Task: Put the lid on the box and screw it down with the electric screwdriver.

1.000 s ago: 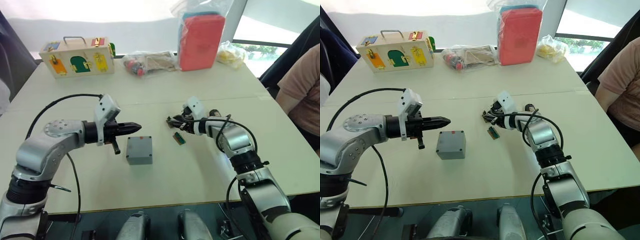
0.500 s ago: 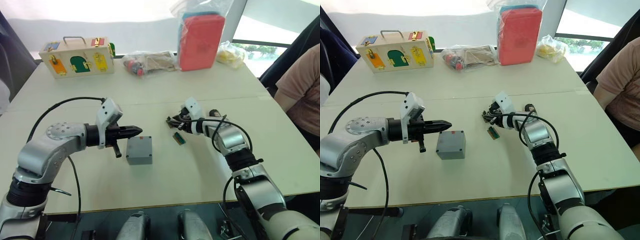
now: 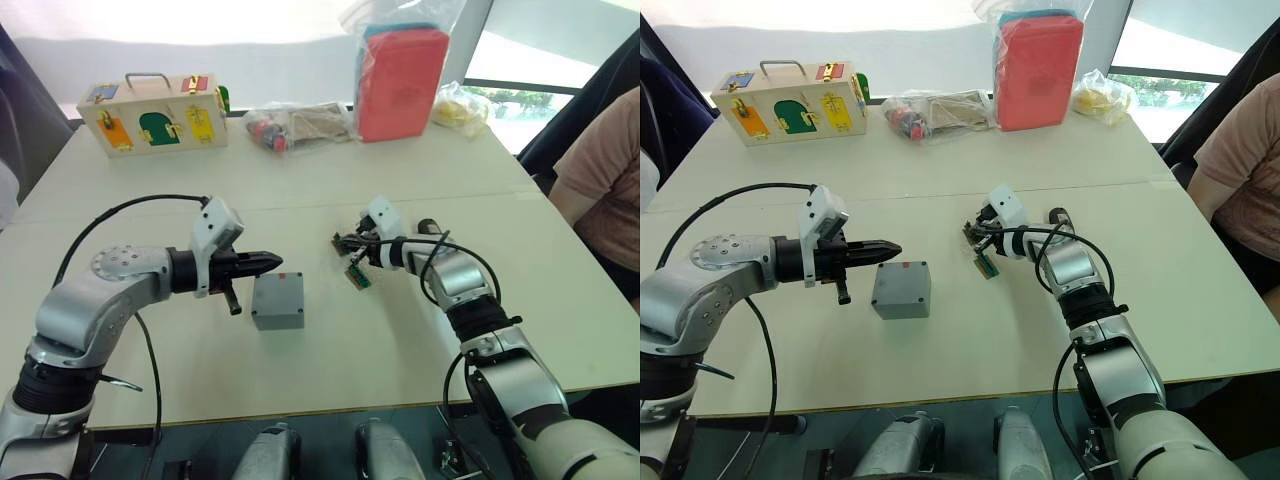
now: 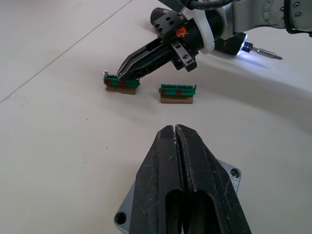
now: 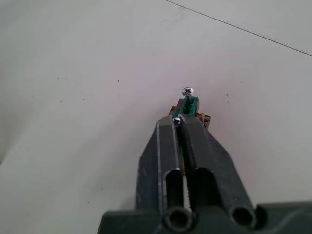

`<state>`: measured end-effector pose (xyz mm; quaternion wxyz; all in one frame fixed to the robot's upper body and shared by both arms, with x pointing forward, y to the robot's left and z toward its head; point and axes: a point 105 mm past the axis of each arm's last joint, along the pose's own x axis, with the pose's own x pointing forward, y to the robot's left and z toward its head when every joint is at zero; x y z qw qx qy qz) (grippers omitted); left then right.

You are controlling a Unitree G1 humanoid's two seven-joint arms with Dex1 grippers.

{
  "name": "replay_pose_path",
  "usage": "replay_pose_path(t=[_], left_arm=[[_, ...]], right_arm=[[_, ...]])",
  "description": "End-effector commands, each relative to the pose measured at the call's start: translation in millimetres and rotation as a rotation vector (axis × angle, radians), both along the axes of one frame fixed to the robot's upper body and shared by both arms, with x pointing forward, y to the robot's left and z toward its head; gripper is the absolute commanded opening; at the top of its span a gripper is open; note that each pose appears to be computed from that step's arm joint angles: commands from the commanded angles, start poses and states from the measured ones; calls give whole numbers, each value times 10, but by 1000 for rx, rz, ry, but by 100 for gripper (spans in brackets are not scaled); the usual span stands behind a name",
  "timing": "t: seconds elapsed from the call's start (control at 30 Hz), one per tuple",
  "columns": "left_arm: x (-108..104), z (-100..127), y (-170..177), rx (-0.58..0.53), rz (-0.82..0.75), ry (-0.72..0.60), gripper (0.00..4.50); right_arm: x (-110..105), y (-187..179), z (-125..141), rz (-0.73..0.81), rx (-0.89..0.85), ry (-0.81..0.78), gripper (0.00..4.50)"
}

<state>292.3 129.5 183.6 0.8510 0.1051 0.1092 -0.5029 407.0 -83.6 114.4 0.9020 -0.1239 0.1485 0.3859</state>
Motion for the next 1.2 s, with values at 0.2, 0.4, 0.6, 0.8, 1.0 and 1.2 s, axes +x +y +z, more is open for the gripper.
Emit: replay_pose_path(t=[0.2,0.4,0.6,0.8,1.0,1.2], left_arm=[[-2,59,28,0,1,-38,0],[46,35,102,-2,16,-32,0],[87,18,156,-7,26,-31,0],[-10,-34,276,18,20,10,0],[-197,-161,431,75,5,93,0],[-199,-166,415,61,30,88,0]], right_arm=[[42,22,213,-2,25,-66,13],[42,-9,397,-17,61,-100,13],[1,21,600,-2,82,-143,13],[-311,257,814,155,180,-136,13],[-800,525,702,374,183,-87,13],[-929,613,475,404,159,-34,13]])
